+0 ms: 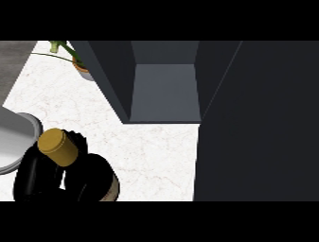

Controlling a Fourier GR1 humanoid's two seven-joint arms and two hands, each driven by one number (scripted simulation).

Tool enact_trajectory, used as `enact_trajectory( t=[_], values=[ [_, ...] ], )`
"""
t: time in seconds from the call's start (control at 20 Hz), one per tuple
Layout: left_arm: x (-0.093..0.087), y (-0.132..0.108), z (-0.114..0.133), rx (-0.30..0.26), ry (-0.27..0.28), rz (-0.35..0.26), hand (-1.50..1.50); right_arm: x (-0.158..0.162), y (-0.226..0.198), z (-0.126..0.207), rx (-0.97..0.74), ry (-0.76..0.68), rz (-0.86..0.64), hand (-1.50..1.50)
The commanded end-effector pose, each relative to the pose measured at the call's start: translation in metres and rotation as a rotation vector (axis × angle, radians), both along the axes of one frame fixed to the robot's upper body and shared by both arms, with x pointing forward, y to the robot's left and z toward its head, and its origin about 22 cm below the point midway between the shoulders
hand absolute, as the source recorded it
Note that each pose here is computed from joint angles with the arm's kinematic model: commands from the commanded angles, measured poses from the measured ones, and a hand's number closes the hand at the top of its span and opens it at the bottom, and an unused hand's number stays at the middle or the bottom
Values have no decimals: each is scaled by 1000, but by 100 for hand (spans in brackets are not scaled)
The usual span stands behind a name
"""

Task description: Pick up the wine, place it into the cabinet and close the cabinet

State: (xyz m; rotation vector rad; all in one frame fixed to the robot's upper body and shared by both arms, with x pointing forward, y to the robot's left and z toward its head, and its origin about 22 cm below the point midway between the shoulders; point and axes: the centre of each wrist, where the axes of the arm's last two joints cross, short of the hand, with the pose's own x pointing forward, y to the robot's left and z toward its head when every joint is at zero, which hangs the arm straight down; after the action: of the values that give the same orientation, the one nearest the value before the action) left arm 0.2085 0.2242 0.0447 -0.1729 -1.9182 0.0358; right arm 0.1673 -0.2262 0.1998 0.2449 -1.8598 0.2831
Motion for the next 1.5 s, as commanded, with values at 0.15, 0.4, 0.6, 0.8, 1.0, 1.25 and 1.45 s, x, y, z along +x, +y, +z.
enact_trajectory(
  t=[0.15, 0.4, 0.6, 0.8, 1.0, 1.25, 1.45],
  values=[
    [6, -60, 37, -41, 8, -87, 150, -21, -8, 9, 24, -53, 25, -150],
    [18, -95, 68, -68, 1, -107, 150, -20, -3, 12, 34, -66, 23, -150],
    [14, -129, 70, -61, 9, -99, 150, -21, -5, 7, 18, -58, 18, -150],
    [27, -143, 91, -68, 5, -86, 150, -21, 3, 14, 50, -68, 24, -150],
    [57, -153, 104, -39, -8, -32, 150, -25, -4, 10, 16, -64, 21, -150],
    [58, -160, 90, -55, 19, 6, 150, -28, -8, 13, 25, -72, 39, -150],
    [65, -177, 86, -9, -21, 21, 150, -21, -14, 6, 10, -64, 20, -150]
  ],
)
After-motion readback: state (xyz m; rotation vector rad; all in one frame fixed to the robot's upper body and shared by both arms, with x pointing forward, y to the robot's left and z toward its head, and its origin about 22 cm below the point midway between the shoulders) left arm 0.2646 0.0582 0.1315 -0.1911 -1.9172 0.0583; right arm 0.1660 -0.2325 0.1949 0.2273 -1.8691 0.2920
